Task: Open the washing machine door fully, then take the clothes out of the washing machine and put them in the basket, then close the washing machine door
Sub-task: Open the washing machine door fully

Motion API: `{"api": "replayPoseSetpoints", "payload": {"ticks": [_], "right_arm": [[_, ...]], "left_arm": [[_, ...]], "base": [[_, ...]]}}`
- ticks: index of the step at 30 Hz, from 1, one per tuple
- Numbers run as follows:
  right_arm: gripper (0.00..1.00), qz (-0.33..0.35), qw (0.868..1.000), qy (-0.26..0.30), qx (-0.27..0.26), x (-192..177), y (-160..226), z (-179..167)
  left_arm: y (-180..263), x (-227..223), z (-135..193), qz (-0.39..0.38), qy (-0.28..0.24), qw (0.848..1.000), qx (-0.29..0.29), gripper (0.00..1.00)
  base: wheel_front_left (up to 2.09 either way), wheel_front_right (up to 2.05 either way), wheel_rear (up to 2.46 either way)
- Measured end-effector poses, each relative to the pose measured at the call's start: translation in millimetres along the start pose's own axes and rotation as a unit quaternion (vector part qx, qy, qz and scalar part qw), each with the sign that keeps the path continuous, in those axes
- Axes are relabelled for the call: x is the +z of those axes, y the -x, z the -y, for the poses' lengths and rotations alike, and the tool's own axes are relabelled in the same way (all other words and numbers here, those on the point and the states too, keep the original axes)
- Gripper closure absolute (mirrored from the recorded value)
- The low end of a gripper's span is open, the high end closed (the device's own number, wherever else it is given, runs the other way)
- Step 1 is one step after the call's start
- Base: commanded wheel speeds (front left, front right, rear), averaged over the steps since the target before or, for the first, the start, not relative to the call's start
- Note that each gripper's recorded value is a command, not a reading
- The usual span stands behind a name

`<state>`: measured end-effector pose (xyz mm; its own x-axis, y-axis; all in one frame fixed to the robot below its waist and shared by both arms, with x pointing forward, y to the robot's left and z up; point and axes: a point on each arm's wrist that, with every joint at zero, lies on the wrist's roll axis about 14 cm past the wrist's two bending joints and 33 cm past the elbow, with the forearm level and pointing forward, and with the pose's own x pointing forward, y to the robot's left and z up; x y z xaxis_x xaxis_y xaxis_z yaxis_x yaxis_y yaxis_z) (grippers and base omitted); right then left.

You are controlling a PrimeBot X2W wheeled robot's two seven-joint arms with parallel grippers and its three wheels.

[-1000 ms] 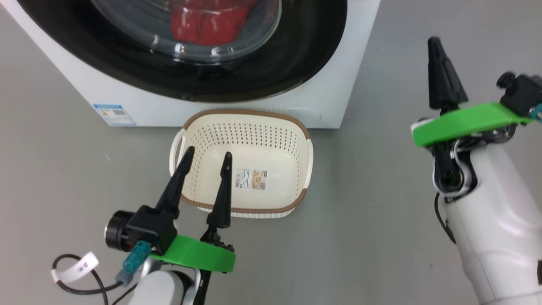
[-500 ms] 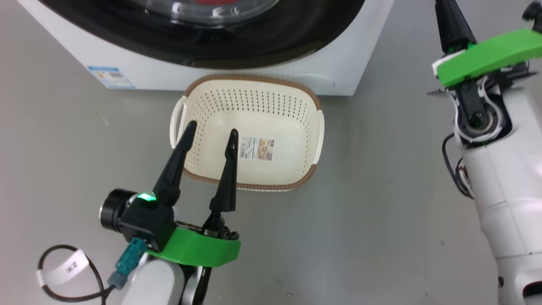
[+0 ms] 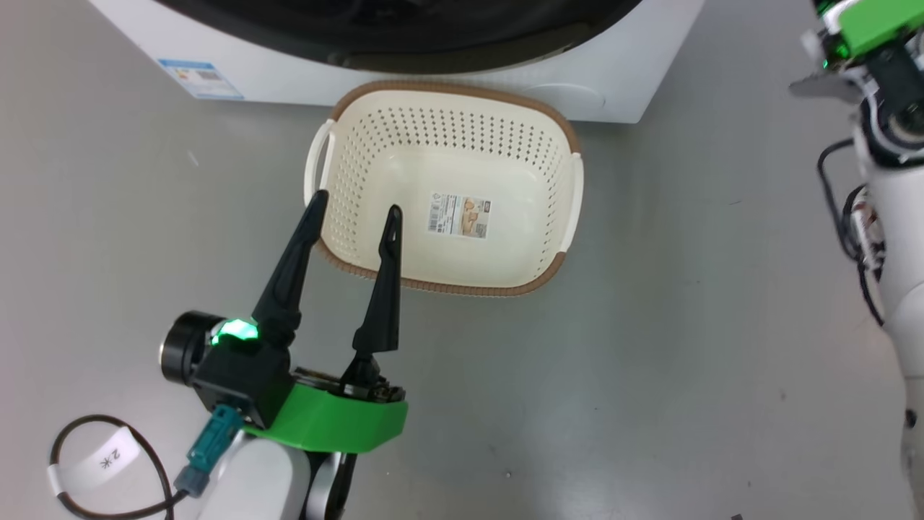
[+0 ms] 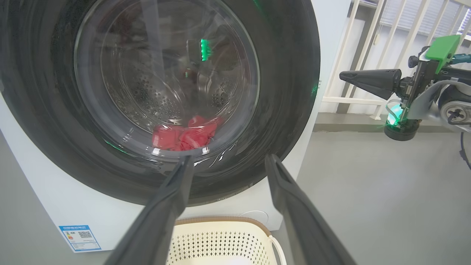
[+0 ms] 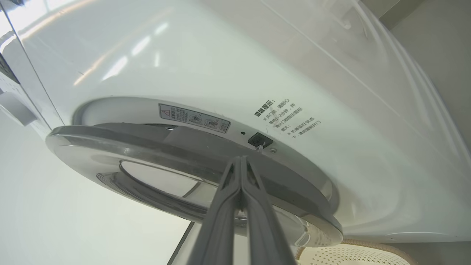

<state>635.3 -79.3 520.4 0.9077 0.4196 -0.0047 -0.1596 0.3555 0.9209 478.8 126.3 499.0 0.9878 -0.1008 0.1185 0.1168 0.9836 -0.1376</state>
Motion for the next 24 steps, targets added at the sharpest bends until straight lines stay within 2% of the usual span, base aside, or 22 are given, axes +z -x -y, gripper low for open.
{"api": "replayPoseSetpoints", "payload": {"ticks": [10,24], "right_arm": [[1.00,-0.036,0.999,-0.032,0.016,0.0,-30.3,-3.8],[1.00,-0.063,0.997,-0.040,0.020,-13.9,-52.3,-1.4]], "left_arm": [[-0.6,-0.7,-16.0,0.001,-0.011,1.000,0.021,0.00],[4.7,-7.6,-28.1,-0.012,-0.018,0.999,0.036,0.00]], "base": [[0.00,0.00,0.00],[0.00,0.00,0.00]]}}
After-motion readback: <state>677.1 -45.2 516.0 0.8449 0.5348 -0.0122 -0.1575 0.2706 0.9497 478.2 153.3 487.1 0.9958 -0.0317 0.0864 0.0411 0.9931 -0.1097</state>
